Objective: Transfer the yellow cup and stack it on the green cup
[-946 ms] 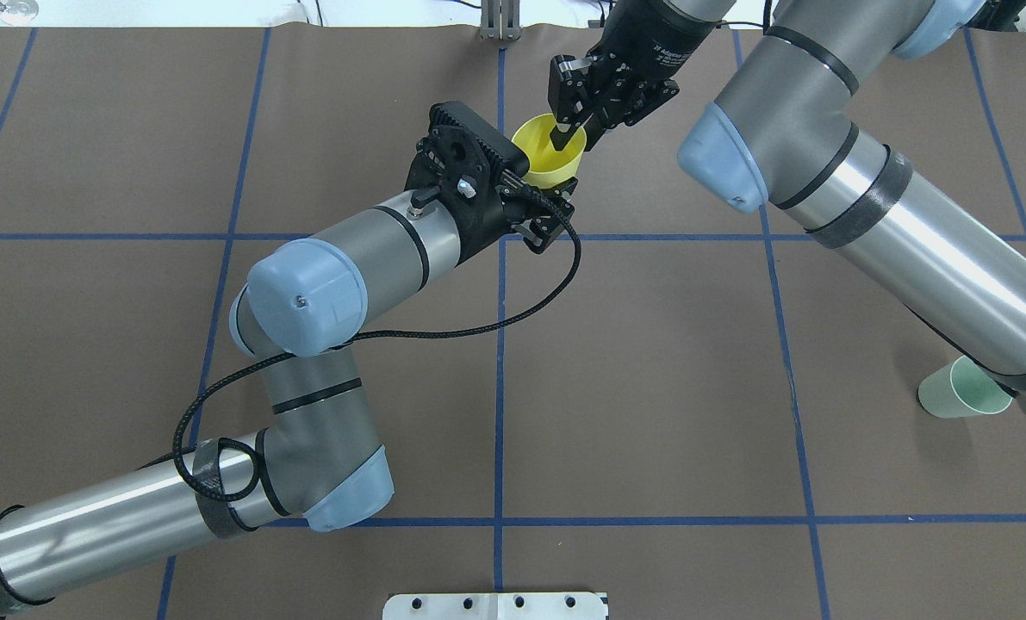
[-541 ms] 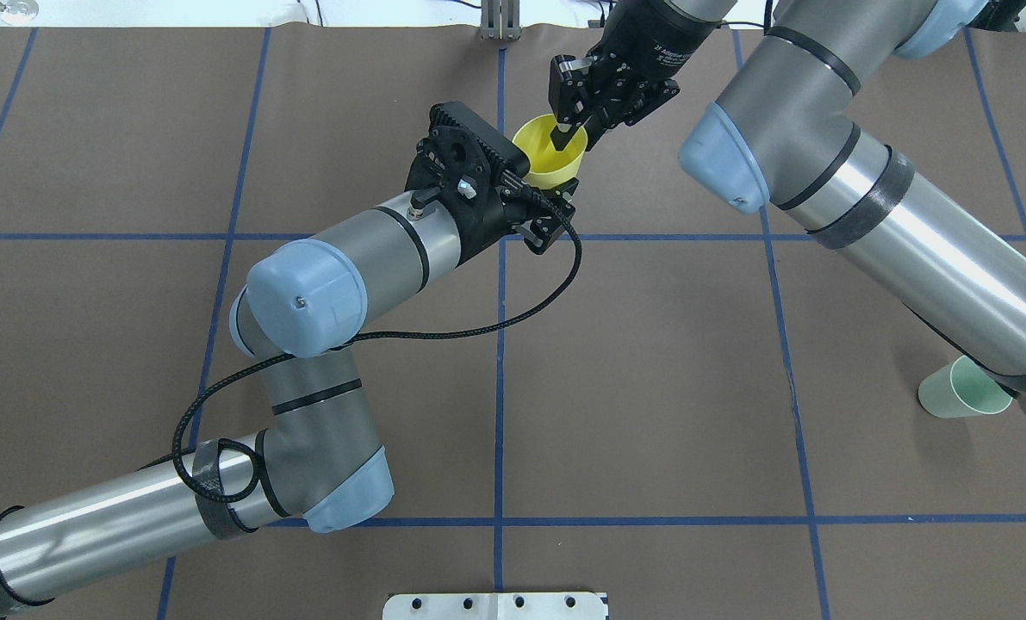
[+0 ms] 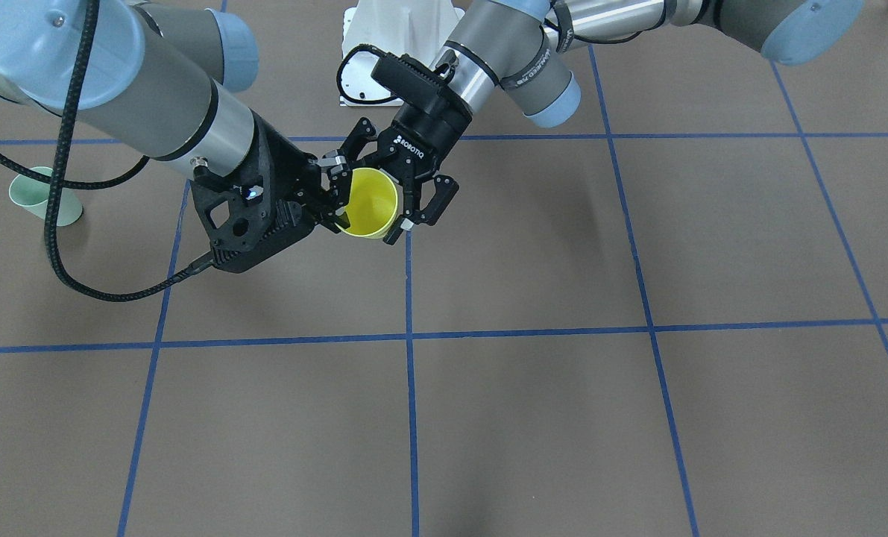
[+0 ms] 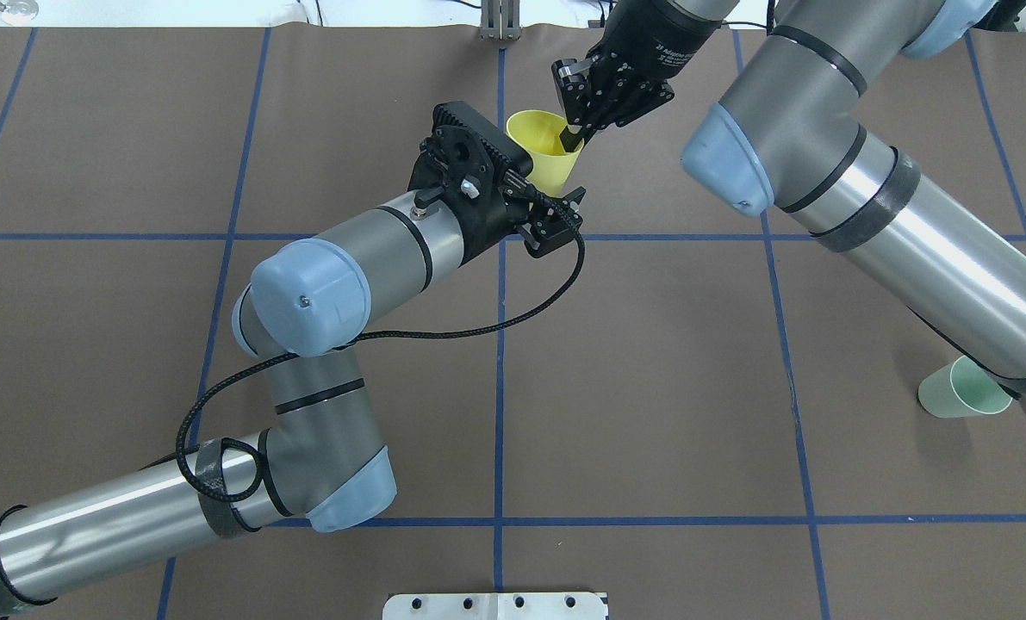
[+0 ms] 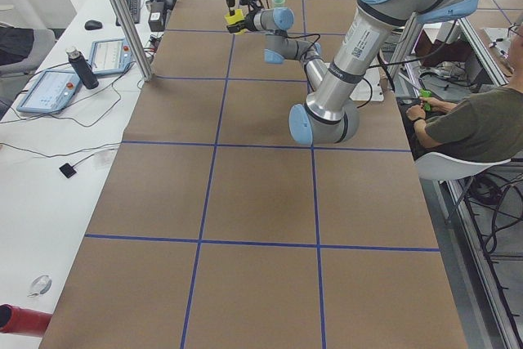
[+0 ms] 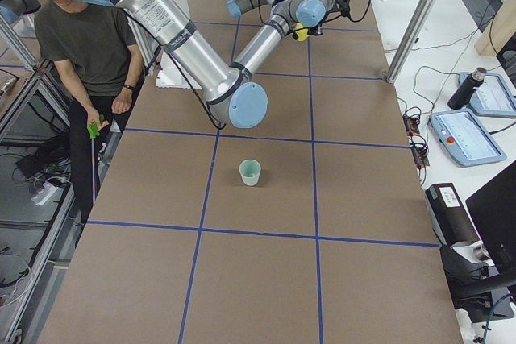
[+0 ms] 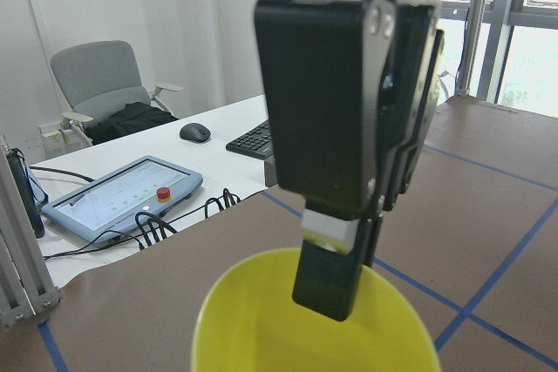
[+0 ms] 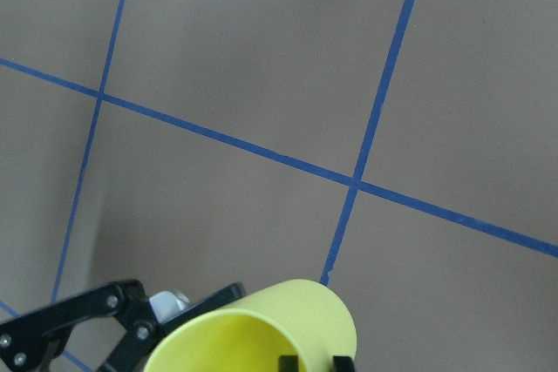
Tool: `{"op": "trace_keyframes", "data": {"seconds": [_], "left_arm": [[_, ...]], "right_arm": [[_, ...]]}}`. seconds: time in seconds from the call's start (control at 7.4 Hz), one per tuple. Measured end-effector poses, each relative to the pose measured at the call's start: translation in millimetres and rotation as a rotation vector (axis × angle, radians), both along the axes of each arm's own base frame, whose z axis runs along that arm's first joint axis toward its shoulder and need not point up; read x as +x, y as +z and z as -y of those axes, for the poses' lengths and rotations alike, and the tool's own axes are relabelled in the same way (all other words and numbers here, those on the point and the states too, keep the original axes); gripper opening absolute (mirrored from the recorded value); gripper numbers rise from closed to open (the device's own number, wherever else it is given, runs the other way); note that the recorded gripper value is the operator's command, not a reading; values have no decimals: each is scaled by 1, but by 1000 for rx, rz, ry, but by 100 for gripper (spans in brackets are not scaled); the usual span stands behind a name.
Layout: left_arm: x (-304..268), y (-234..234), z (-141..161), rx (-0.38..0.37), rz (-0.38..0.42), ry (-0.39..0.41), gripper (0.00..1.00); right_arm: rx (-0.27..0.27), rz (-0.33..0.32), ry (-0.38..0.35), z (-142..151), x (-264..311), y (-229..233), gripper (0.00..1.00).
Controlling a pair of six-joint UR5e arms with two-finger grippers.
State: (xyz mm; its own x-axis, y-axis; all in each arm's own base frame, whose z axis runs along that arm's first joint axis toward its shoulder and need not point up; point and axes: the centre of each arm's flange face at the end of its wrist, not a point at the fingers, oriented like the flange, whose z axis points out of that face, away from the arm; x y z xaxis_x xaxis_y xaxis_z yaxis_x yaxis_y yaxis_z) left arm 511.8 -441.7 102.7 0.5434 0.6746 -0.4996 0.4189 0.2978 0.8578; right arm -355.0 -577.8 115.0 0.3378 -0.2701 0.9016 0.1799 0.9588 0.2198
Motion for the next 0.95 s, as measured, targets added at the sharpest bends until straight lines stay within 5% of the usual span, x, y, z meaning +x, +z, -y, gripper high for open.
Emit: {"op": "trace_keyframes", "data": {"seconds": [0.54,0.95], "left_arm": [[-13,9,-7,17,-24,2,100],[-23,45,-11,11,-23,0,100]], "right_arm": [[-12,-12,29,9,15,11,0],[-59,-40,153,24,105,73,0]]}}
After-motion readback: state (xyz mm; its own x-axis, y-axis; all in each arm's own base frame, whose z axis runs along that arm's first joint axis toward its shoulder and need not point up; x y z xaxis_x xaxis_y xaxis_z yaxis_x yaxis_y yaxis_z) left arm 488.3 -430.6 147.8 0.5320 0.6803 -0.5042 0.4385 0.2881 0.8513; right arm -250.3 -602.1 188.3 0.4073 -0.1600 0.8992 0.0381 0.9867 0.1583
